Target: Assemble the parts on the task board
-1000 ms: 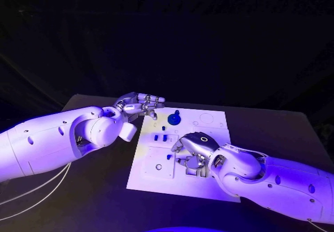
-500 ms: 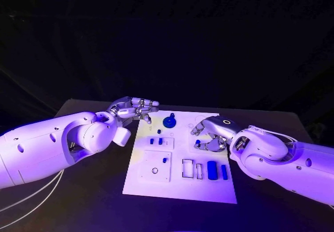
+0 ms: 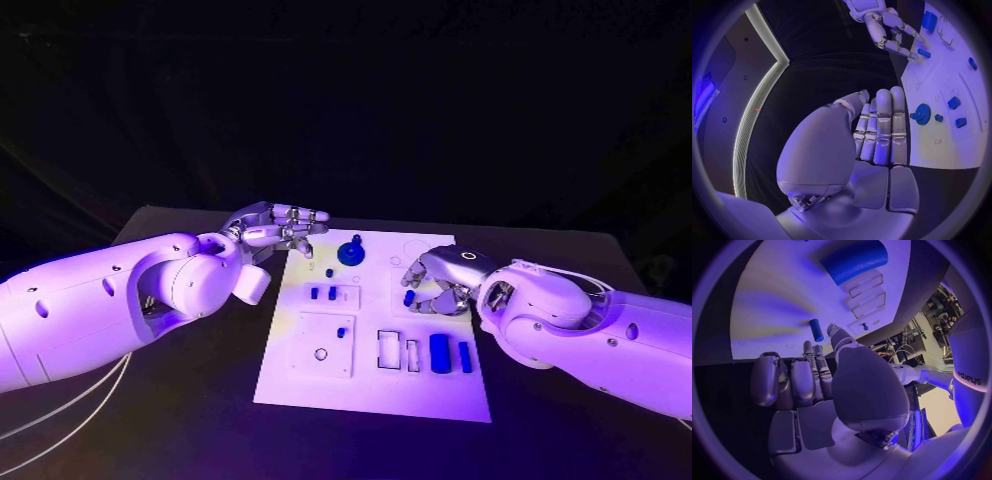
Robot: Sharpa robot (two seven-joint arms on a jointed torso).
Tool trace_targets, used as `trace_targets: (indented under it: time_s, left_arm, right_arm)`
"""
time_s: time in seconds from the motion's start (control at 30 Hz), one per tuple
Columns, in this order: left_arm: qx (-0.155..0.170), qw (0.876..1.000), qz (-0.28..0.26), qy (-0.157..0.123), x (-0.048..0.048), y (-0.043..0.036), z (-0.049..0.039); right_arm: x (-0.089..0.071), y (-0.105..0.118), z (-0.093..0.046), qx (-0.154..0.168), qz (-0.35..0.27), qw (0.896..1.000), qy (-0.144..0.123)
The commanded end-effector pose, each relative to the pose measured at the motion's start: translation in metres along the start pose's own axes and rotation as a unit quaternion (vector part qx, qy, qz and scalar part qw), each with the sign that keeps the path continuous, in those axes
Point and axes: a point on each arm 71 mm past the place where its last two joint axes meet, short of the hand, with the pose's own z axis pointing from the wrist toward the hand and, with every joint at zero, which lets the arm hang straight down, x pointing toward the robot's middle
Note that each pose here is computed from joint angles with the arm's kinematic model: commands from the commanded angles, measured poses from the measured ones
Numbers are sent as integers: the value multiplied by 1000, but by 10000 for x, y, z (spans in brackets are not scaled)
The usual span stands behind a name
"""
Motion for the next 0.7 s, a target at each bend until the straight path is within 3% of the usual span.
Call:
trace_targets:
  time_s: [0.03,0.7]
  left_arm:
    - [1,1000,-4,10,23,-7,2]
    - [-1,1000,-3,10,17,-3,2]
  right_arm:
    - [54,7,23,0,-12,1000,20]
    - [125,-19,69,8,-15,1000,25]
